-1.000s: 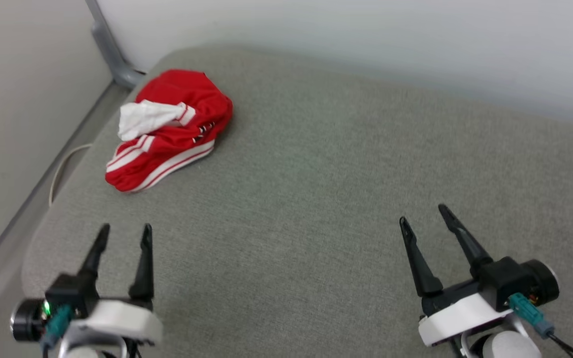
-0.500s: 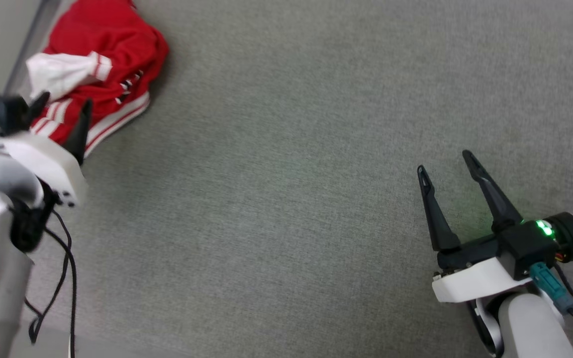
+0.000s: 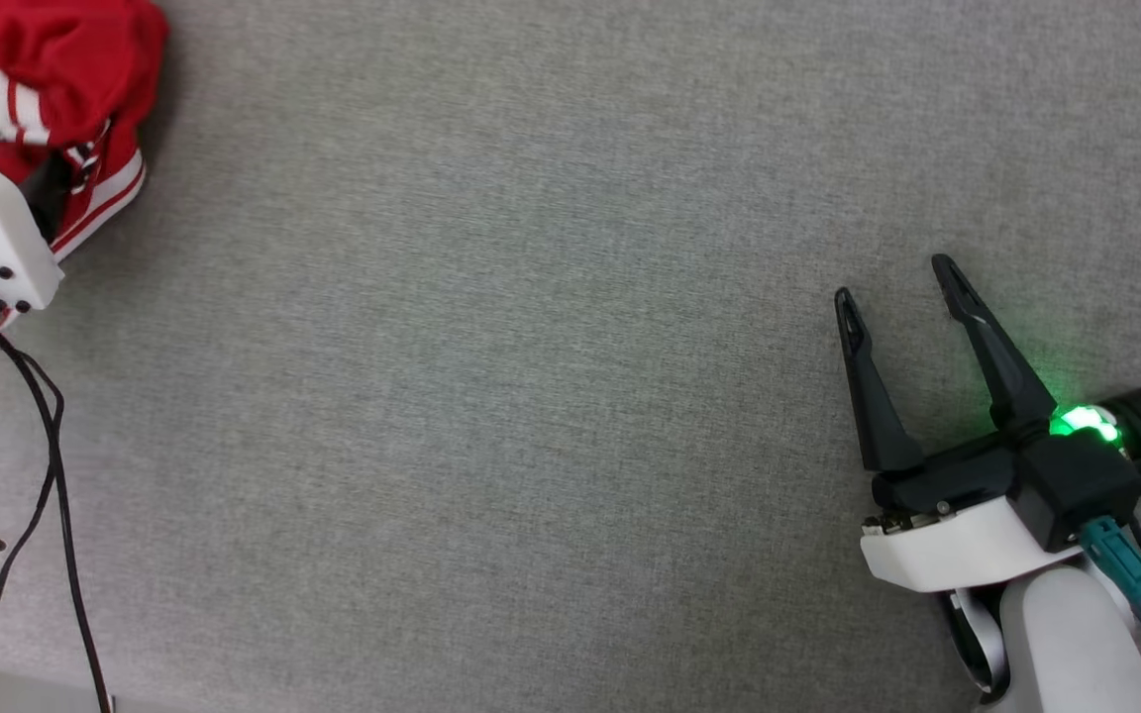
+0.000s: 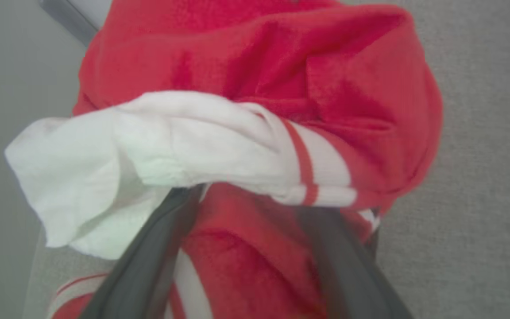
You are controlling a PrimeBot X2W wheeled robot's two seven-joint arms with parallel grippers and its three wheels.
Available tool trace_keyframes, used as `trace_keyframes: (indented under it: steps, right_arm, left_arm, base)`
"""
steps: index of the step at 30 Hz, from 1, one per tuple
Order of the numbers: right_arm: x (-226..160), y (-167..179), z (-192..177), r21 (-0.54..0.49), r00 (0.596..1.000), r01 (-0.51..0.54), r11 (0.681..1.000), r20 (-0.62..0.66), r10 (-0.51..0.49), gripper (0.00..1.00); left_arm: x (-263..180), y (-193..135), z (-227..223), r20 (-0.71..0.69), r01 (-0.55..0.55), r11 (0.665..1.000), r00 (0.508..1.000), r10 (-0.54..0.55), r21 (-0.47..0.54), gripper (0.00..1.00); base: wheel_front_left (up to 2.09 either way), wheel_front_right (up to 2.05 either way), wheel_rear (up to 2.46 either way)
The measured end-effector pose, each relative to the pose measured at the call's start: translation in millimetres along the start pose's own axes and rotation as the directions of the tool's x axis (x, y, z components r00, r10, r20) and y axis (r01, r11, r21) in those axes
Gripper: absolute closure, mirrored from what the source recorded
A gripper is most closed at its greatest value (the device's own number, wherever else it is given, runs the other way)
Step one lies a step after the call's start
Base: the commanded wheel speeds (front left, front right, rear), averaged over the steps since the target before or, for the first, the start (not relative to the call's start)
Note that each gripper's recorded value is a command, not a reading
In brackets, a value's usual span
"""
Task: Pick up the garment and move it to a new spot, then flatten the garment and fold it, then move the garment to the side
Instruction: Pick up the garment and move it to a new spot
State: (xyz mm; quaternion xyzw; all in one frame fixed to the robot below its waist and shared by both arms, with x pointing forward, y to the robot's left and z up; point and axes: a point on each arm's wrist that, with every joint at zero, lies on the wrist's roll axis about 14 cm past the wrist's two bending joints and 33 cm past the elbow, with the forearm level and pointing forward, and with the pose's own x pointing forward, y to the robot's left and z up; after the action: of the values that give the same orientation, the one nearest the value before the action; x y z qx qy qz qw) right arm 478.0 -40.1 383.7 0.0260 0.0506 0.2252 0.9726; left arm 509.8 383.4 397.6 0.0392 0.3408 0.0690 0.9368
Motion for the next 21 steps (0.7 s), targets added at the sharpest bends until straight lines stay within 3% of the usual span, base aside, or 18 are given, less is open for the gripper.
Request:
trace_keyframes:
  steps: [2, 3, 4, 5, 14, 21]
  right_arm:
    - [0, -2, -2, 0.001, 1.0, 0.005, 1.0, -0.002, -0.005, 0.0]
    - [0, -3, -2, 0.001, 1.0, 0.007, 1.0, -0.002, -0.007, 0.0]
    - [0, -3, -3, 0.001, 1.0, 0.008, 1.0, -0.002, -0.008, 0.0]
    - [0, -4, -3, 0.001, 1.0, 0.009, 1.0, -0.002, -0.009, 0.0]
    - [-3, 2, 11, -0.008, 1.0, -0.001, 1.0, 0.014, 0.001, 0.0]
    - [-17, 10, 37, -0.003, 0.999, -0.008, 1.0, 0.045, 0.008, 0.0]
  left_arm:
    - [6, -1, -8, -0.037, 0.001, 1.0, 0.999, -0.001, -0.001, 0.0]
    - [8, -2, -13, -0.054, 0.004, 1.0, 0.999, -0.004, -0.001, 0.47]
    - [9, -3, -16, -0.062, 0.007, 1.0, 0.998, -0.007, -0.004, 0.85]
    - [9, -3, -15, -0.052, 0.009, 1.0, 0.999, -0.009, -0.011, 1.0]
    - [-13, 16, 20, 0.16, -0.029, 0.999, 0.987, 0.031, -0.014, 1.0]
    - [-63, 40, 74, 0.41, -0.087, 0.995, 0.91, 0.06, 0.047, 1.0]
  base:
    - [0.0, 0.0, 0.0]
    - [0.0, 0.0, 0.0]
    - [0.0, 0.0, 0.0]
    - [0.0, 0.0, 0.0]
    - [0.0, 0.0, 0.0]
    - [0.0, 0.0, 0.0]
